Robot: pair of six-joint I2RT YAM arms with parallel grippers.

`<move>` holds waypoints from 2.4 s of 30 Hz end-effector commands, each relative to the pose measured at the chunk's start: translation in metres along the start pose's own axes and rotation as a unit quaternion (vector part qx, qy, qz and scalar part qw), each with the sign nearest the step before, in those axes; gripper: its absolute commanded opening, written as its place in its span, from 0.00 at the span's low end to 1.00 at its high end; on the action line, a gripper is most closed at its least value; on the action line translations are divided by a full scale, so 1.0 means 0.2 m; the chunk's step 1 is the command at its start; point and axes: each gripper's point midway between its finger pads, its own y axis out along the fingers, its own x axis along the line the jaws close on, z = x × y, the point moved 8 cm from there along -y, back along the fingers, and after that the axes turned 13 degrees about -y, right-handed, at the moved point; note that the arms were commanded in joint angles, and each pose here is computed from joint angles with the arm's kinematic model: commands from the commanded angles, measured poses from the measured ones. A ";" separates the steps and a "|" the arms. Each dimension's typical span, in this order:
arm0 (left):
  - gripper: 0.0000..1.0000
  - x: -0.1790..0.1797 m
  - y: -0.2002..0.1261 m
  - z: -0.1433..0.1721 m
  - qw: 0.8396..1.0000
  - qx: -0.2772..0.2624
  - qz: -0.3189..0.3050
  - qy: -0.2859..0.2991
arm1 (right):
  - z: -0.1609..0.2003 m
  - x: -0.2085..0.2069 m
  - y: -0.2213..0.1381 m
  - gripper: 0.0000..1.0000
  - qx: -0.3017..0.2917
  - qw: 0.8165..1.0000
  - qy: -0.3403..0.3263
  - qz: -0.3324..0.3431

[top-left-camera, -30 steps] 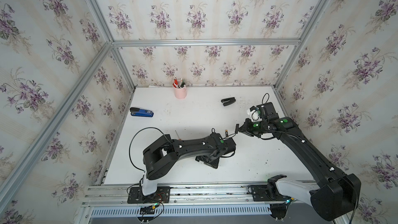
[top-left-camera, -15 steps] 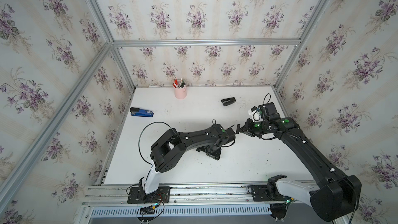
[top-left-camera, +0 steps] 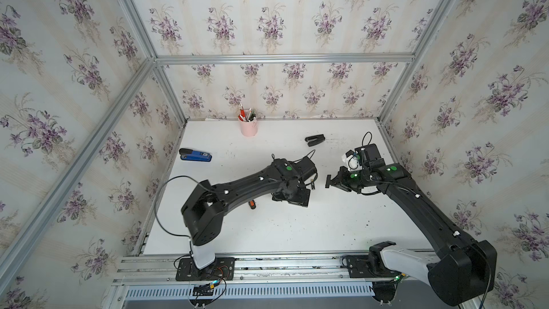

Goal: Remove the battery from the alarm
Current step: Adjust the alarm at the center of the board, then install the cover on the alarm.

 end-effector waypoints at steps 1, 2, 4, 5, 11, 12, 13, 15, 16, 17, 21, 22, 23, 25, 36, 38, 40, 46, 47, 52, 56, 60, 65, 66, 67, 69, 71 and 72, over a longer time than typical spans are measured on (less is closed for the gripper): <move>0.92 0.12 -0.15 -0.06 0.999 -0.017 0.028 -0.034 | -0.02 0.02 0.00 0.00 -0.019 0.999 0.000 -0.027; 0.92 0.18 -0.17 -0.09 0.998 -0.028 0.025 -0.043 | -0.02 0.03 0.02 0.00 -0.018 0.999 0.001 -0.032; 0.92 0.32 -0.17 -0.19 0.997 -0.057 0.014 -0.058 | -0.01 0.08 0.07 0.00 -0.012 0.999 -0.011 -0.050; 0.92 0.38 -0.15 -0.23 0.996 -0.058 0.011 -0.068 | 0.00 0.11 0.10 0.00 -0.006 0.998 -0.019 -0.053; 0.49 0.58 0.07 -0.51 0.991 -0.058 0.028 -0.117 | -0.01 0.20 0.28 0.00 0.029 0.997 -0.041 -0.051; 0.43 0.58 0.11 -0.55 0.992 -0.051 0.025 -0.117 | -0.01 0.19 0.30 0.00 0.035 0.998 -0.039 -0.044; 0.40 0.58 0.16 -0.58 0.992 -0.044 0.019 -0.113 | -0.01 0.19 0.32 0.00 0.041 0.998 -0.038 -0.033; 0.38 0.58 0.24 -0.62 0.993 -0.035 0.006 -0.112 | -0.01 0.20 0.36 0.00 0.048 0.998 -0.041 -0.026; 0.38 0.58 0.28 -0.63 0.993 -0.029 0.007 -0.112 | -0.01 0.21 0.38 0.00 0.050 0.998 -0.041 -0.026; 0.38 0.58 0.31 -0.64 0.993 -0.026 0.003 -0.114 | 0.00 0.23 0.41 0.00 0.054 0.997 -0.047 -0.027; 0.37 0.59 0.44 -0.67 0.992 -0.006 -0.005 -0.124 | 0.02 0.23 0.51 0.00 0.069 0.997 -0.033 -0.013; 0.36 0.59 0.46 -0.67 0.992 -0.002 -0.002 -0.129 | 0.02 0.22 0.52 0.00 0.070 0.997 -0.028 -0.008; 0.36 0.59 0.47 -0.67 0.991 0.001 0.002 -0.131 | 0.02 0.22 0.53 0.00 0.068 0.997 -0.024 -0.003; 0.36 0.57 0.49 -0.65 0.992 0.006 0.008 -0.129 | 0.01 0.21 0.54 0.00 0.065 0.998 -0.018 0.004; 0.35 0.51 0.57 -0.49 0.991 0.043 0.011 -0.123 | 0.04 0.16 0.55 0.00 0.071 0.997 0.005 0.044; 0.35 0.53 0.57 -0.47 0.991 0.043 0.008 -0.123 | 0.05 0.15 0.53 0.00 0.072 0.996 0.008 0.051; 0.35 0.52 0.55 -0.45 0.991 0.045 0.020 -0.125 | 0.07 0.14 0.52 0.00 0.072 0.996 0.007 0.059; 0.41 0.54 0.50 -0.43 0.992 0.037 0.009 -0.120 | 0.09 0.11 0.49 0.00 0.078 0.995 -0.014 0.059; 0.42 0.54 0.49 -0.43 0.992 0.034 0.008 -0.119 | 0.08 0.11 0.49 0.00 0.079 0.995 -0.020 0.053; 0.46 0.53 0.42 -0.46 0.994 0.014 0.001 -0.109 | 0.04 0.12 0.49 0.00 0.082 0.995 -0.037 0.045; 0.46 0.53 0.40 -0.48 0.994 0.008 0.000 -0.107 | 0.06 0.11 0.50 0.00 0.085 0.995 -0.035 0.041; 0.46 0.53 0.39 -0.48 0.994 0.005 -0.002 -0.106 | 0.09 0.08 0.53 0.00 0.097 0.994 -0.030 0.041; 0.47 0.53 0.39 -0.48 0.994 0.005 -0.002 -0.106 | 0.09 0.07 0.53 0.00 0.097 0.994 -0.025 0.048; 0.47 0.53 0.39 -0.47 0.994 0.005 -0.001 -0.105 | 0.09 0.07 0.53 0.00 0.095 0.994 -0.026 0.049; 0.47 0.53 0.39 -0.47 0.994 0.005 0.000 -0.105 | 0.09 0.08 0.54 0.00 0.093 0.994 -0.027 0.045; 0.47 0.53 0.38 -0.47 0.994 0.005 0.002 -0.105 | 0.08 0.08 0.54 0.00 0.093 0.994 -0.024 0.043; 0.47 0.53 0.39 -0.47 0.994 0.005 0.002 -0.105 | 0.08 0.08 0.56 0.00 0.096 0.994 -0.023 0.042; 0.47 0.53 0.39 -0.47 0.994 0.005 0.001 -0.105 | 0.08 0.08 0.56 0.00 0.095 0.994 -0.022 0.043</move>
